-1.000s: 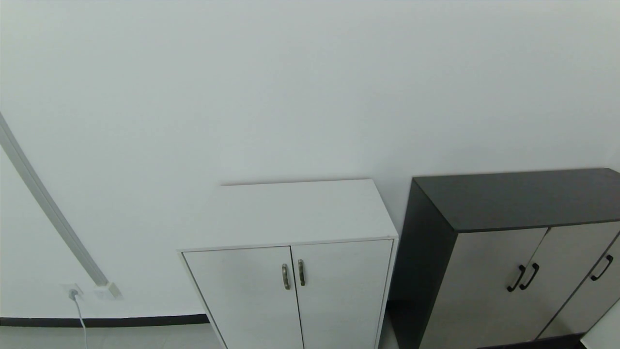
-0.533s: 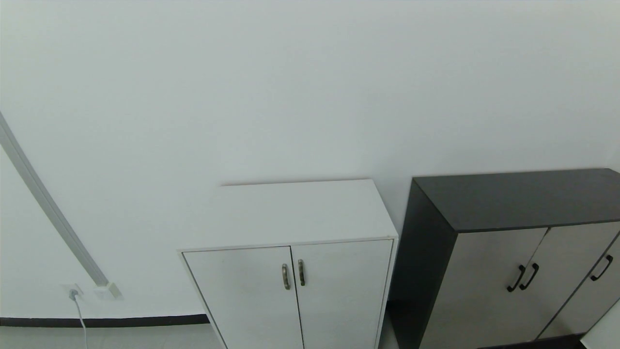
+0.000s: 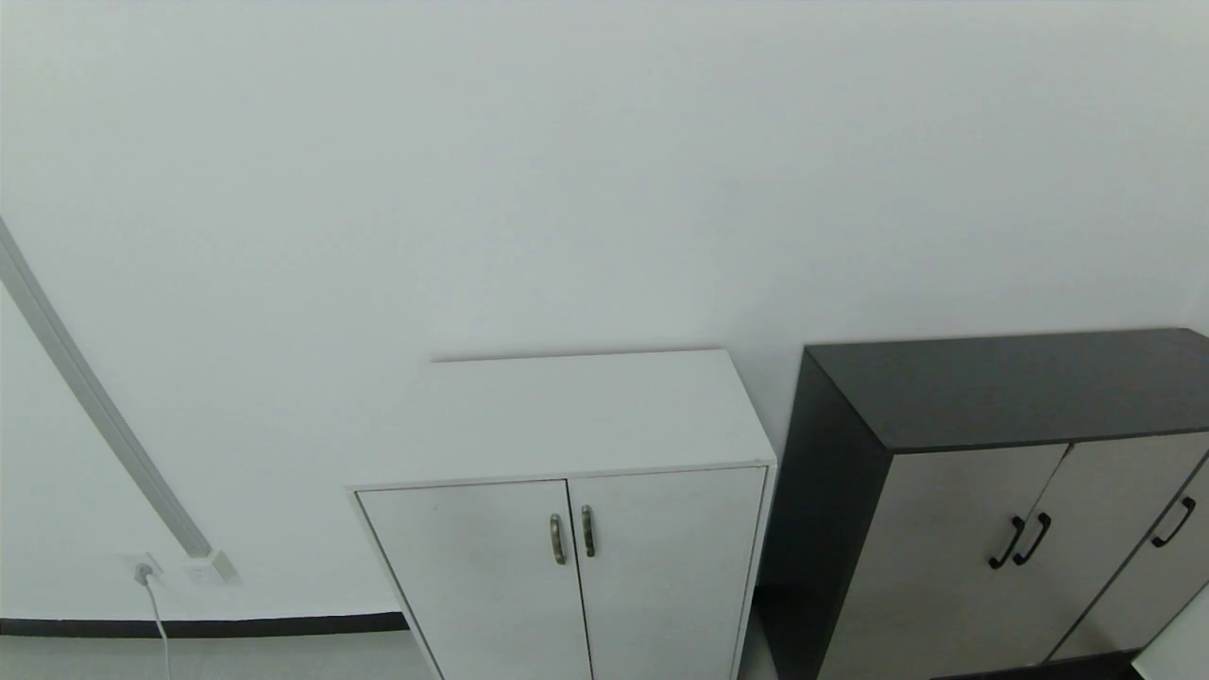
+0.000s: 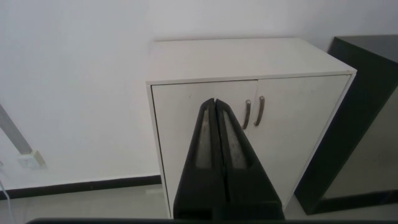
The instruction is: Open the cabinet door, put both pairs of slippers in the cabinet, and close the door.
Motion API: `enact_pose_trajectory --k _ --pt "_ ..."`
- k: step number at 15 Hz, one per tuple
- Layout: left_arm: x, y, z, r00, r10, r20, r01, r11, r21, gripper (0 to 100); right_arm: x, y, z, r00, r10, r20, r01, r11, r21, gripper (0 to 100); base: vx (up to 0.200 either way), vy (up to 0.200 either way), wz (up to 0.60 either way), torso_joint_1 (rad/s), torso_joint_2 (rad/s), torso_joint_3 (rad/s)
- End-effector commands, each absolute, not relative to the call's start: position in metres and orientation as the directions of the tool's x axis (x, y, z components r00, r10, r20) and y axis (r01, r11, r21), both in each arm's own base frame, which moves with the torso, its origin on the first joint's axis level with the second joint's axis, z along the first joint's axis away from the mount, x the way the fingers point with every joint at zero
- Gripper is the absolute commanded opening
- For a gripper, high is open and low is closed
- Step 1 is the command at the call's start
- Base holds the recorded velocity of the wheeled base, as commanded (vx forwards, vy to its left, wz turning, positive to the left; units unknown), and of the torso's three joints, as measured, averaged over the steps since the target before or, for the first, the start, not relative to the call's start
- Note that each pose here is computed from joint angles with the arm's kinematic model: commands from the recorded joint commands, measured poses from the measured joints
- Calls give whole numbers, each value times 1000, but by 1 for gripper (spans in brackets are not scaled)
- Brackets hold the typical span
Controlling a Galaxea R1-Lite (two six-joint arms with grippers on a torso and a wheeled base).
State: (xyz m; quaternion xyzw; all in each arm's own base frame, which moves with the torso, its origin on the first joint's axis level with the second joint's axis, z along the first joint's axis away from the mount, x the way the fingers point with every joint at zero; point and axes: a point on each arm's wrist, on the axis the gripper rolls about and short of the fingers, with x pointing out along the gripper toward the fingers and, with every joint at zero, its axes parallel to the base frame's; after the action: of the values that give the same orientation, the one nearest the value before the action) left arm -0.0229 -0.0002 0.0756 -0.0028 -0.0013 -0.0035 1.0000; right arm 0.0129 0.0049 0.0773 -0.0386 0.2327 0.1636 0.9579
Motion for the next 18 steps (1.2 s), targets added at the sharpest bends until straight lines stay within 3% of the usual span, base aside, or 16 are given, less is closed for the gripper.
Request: enact_pose_trajectory --k 1,7,14,18 --pt "-23 0 76 1000 -6 2 6 1000 -6 0 8 3 78 872 282 -401 -305 952 6 0 0 0 0 0 0 0" --pt "-23 0 76 1000 -9 2 9 1000 -6 0 -3 1 78 962 83 -259 -85 996 3 0 0 0 0 0 0 0" --pt "-23 0 76 1000 -8 2 8 1000 -6 0 -23 1 75 999 37 -3 -37 999 -6 0 0 0 0 0 0 0" --pt "-23 0 76 1000 -8 2 8 1000 -2 0 -23 -2 76 997 -78 3 78 994 83 0 0 0 0 0 0 0"
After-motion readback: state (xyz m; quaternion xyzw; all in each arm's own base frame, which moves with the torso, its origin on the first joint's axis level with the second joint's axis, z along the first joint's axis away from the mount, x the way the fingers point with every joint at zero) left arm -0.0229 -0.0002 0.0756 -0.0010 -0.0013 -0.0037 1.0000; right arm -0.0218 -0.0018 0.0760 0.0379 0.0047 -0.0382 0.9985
